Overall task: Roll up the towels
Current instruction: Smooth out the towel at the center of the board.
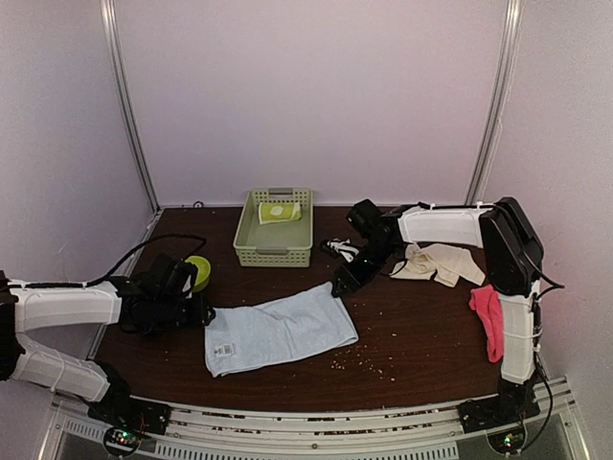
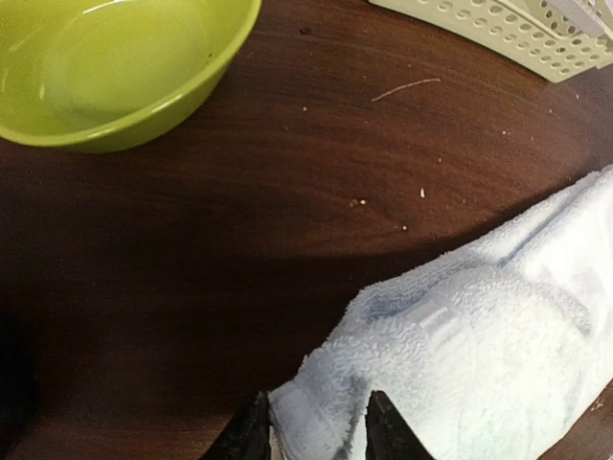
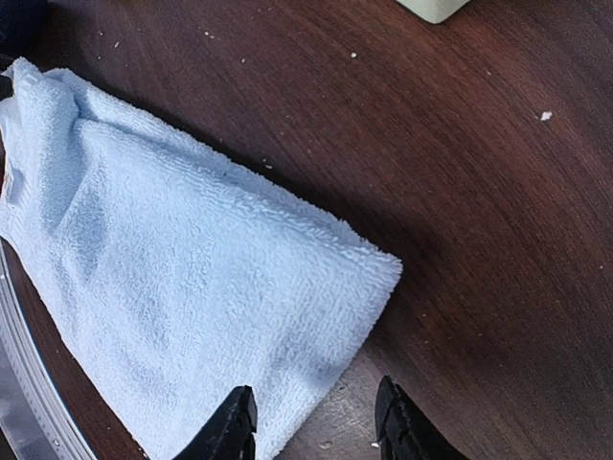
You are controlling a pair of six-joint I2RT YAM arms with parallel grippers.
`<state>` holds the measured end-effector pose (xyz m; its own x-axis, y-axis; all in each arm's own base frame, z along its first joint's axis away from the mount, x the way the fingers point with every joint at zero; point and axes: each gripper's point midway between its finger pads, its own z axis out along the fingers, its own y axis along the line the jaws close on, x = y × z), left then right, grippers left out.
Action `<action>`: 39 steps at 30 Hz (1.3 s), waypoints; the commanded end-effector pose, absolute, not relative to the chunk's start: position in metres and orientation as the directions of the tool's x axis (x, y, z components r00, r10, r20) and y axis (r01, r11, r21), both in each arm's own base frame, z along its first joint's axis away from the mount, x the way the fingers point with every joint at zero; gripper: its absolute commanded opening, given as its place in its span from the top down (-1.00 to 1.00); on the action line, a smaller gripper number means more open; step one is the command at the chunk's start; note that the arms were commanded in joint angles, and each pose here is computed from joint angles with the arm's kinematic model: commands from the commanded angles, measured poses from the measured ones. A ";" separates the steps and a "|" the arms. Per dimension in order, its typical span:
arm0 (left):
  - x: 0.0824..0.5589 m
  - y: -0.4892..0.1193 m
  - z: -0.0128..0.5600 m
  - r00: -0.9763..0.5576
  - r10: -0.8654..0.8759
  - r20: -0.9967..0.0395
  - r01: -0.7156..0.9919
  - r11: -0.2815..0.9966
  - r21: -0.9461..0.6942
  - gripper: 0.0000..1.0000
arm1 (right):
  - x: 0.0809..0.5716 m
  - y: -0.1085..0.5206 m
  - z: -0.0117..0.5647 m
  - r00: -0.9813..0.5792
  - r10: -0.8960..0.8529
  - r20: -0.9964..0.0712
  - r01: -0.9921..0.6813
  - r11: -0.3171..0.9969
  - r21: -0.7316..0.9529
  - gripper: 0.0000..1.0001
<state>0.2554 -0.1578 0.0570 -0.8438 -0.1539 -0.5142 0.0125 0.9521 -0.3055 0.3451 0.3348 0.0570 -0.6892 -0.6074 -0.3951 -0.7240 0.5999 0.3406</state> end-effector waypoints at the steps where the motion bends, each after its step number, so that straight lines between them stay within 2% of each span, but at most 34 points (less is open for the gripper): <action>1: 0.268 -0.172 0.072 -0.827 -0.123 -0.549 0.080 0.941 -0.330 0.38 | 0.352 0.330 0.052 -0.729 -0.571 -0.377 -0.684 0.615 0.392 0.10; 7: 0.264 -0.166 0.075 -0.823 -0.086 -0.562 0.103 0.950 -0.295 0.83 | 0.355 0.337 0.051 -0.752 -0.541 -0.376 -0.659 0.620 0.425 0.12; 11: 0.264 -0.163 0.079 -0.818 -0.070 -0.570 0.112 0.954 -0.278 1.00 | 0.352 0.342 0.039 -0.759 -0.553 -0.344 -0.650 0.606 0.459 0.13; 14: 0.263 -0.166 0.082 -0.820 -0.063 -0.570 0.127 0.950 -0.287 1.00 | 0.345 0.346 0.034 -0.762 -0.562 -0.323 -0.641 0.583 0.499 0.18; 19: 0.263 -0.177 0.086 -0.833 -0.049 -0.551 0.158 0.934 -0.321 1.00 | 0.345 0.329 0.039 -0.773 -0.550 -0.316 -0.630 0.607 0.485 0.69; 20: 0.263 -0.179 0.086 -0.837 -0.047 -0.546 0.160 0.932 -0.325 1.00 | 0.347 0.324 0.042 -0.779 -0.538 -0.321 -0.623 0.612 0.487 0.73; 25: 0.270 -0.180 0.089 -0.853 -0.052 -0.520 0.129 0.943 -0.307 1.00 | 0.337 0.309 0.041 -0.793 -0.527 -0.308 -0.605 0.616 0.505 0.77; 31: 0.286 -0.171 0.063 -0.889 0.015 -0.457 0.092 0.985 -0.148 1.00 | 0.332 0.283 0.040 -0.826 -0.465 -0.319 -0.563 0.645 0.518 0.80; 36: 0.296 -0.175 0.059 -0.893 0.006 -0.449 0.071 0.989 -0.128 0.39 | 0.324 0.251 0.032 -0.849 -0.443 -0.289 -0.529 0.708 0.468 0.75; 39: 0.296 -0.185 0.079 -0.869 0.007 -0.495 0.102 0.981 -0.166 0.21 | 0.304 0.241 0.029 -0.840 -0.484 -0.243 -0.539 0.698 0.472 0.61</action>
